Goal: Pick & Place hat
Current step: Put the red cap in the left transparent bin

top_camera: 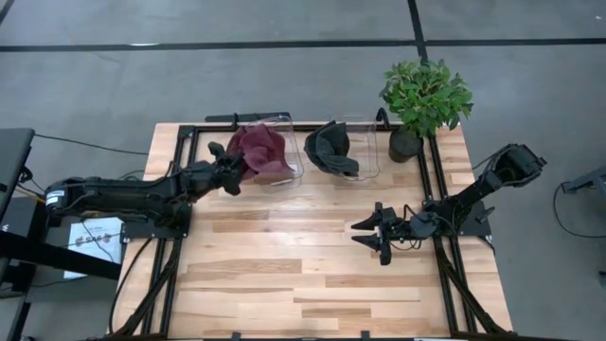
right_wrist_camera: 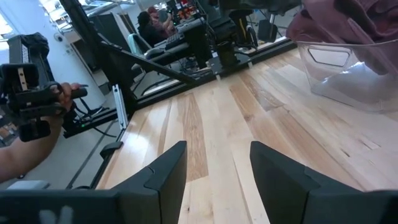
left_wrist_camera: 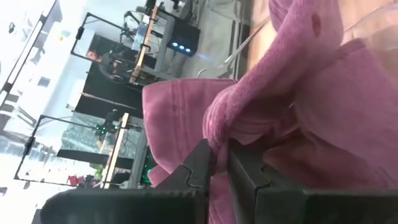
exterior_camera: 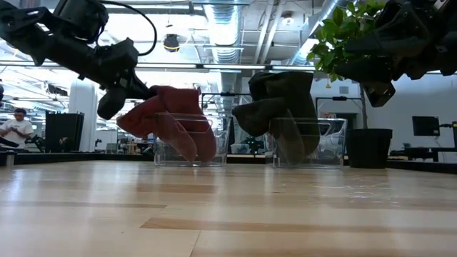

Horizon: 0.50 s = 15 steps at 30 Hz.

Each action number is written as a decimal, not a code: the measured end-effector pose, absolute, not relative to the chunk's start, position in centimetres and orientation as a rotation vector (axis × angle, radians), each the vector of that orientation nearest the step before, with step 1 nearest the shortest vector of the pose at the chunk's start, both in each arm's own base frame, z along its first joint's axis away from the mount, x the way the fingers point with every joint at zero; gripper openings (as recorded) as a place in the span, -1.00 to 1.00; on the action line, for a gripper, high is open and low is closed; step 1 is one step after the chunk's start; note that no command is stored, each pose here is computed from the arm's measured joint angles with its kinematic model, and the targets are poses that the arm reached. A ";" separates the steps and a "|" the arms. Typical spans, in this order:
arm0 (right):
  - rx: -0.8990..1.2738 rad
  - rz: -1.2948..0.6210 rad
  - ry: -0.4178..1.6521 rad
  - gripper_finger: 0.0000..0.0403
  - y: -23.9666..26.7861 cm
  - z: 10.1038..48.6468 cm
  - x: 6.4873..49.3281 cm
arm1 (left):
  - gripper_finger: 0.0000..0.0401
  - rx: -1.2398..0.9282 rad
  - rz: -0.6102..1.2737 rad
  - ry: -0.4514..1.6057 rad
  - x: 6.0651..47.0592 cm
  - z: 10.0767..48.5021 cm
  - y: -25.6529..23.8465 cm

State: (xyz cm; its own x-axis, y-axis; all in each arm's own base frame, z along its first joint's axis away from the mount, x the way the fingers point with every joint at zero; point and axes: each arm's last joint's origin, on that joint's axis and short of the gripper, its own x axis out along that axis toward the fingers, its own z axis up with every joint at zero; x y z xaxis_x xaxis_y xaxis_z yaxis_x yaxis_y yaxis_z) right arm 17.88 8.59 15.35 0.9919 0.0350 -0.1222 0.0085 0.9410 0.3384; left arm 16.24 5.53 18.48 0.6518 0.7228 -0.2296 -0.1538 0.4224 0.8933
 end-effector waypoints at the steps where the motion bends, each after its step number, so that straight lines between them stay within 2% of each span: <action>1: 0.345 0.014 0.127 -0.16 8.6 15.4 17.9 | -0.86 0.993 0.599 0.674 16.2 18.4 5.4; 12: 0.346 0.013 0.127 -0.16 8.6 15.4 17.9 | -0.86 1.009 0.674 0.732 16.1 18.3 5.0; 15: 0.346 0.014 0.127 -0.16 8.6 15.4 17.9 | -0.74 0.994 0.695 0.731 16.1 18.4 4.9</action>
State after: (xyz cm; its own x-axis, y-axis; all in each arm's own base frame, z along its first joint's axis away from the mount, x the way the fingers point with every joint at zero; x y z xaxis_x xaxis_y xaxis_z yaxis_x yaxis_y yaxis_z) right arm 17.88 8.59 15.35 0.9919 0.0351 -0.1219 0.0083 0.9409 0.3386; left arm 16.13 4.93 18.37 0.5711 0.7913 -0.2184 -0.1786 0.3794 0.9078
